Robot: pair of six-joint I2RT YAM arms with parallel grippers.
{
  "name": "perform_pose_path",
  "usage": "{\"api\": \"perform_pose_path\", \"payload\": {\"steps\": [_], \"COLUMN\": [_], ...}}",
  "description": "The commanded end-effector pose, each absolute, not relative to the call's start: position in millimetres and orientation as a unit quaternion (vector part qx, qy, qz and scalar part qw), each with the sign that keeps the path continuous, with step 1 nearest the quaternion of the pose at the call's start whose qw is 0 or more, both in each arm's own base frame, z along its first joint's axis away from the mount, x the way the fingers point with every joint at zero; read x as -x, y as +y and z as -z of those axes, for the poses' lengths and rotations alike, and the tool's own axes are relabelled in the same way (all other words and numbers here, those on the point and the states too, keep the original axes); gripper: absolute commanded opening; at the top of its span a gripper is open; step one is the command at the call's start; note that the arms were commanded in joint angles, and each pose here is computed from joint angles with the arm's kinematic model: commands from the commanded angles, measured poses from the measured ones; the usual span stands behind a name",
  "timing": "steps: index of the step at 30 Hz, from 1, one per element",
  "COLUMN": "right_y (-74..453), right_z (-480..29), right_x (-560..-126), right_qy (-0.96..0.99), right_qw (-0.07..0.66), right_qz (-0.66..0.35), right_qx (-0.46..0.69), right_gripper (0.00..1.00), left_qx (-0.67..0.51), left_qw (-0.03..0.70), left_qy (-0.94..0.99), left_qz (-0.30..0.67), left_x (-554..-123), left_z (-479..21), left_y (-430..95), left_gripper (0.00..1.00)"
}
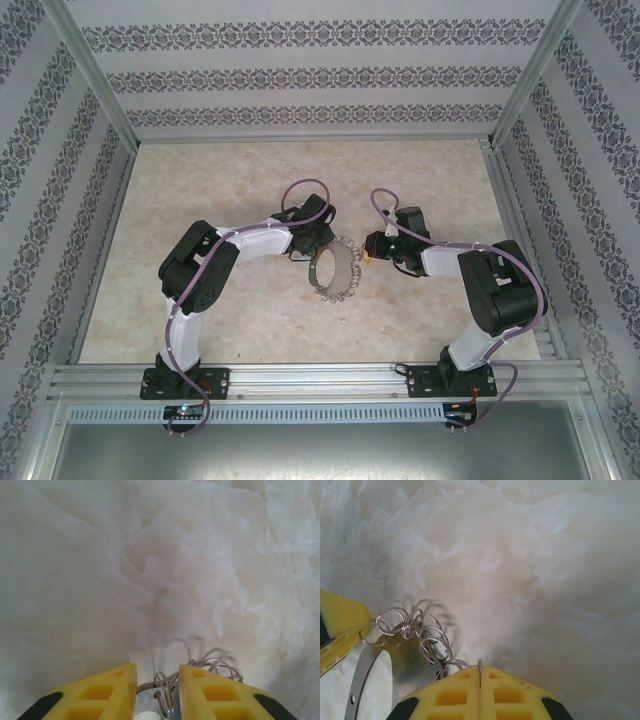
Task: Put the keys on the keyring
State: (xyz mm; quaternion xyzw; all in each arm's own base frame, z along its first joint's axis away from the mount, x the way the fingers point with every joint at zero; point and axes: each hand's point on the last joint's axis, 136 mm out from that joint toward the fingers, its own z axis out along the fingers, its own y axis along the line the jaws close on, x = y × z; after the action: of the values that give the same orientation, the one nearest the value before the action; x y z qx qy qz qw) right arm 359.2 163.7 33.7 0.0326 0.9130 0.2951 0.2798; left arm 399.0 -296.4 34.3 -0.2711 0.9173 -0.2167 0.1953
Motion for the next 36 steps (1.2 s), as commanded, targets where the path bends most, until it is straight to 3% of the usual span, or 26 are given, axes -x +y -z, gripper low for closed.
{"api": "perform_pose_path", "payload": {"steps": [1, 12, 25, 31, 36], "right_y": [163.8, 164.6, 165.5, 165.4, 160.7], "right_z": [-36.9, -38.1, -44.5, -63.9, -87.4], "right_x": [-366.1, -366.8, -366.9, -365.1, -365.6], "right_qy": [0.908, 0.907, 0.904, 0.897, 0.889], "right_qw": [0.286, 0.287, 0.290, 0.305, 0.328], "right_qz": [-0.305, -0.307, -0.313, -0.319, -0.317], "right_qx": [-0.036, -0.036, -0.036, -0.035, -0.038], "right_gripper": [0.00, 0.00, 0.00, 0.00, 0.00], "left_qx": [0.275, 0.273, 0.259, 0.177, 0.032], "left_qw": [0.190, 0.189, 0.201, 0.261, 0.289], "left_qy": [0.915, 0.915, 0.917, 0.929, 0.944], "left_qz": [0.226, 0.230, 0.227, 0.191, 0.155], "left_x": [-399.1, -397.3, -396.9, -400.0, -407.5], "left_z": [-32.4, -32.7, -42.2, -77.7, -108.9], "left_y": [-306.7, -311.9, -312.3, -304.8, -312.6], "left_gripper": [0.26, 0.19, 0.02, 0.00, 0.00]}}
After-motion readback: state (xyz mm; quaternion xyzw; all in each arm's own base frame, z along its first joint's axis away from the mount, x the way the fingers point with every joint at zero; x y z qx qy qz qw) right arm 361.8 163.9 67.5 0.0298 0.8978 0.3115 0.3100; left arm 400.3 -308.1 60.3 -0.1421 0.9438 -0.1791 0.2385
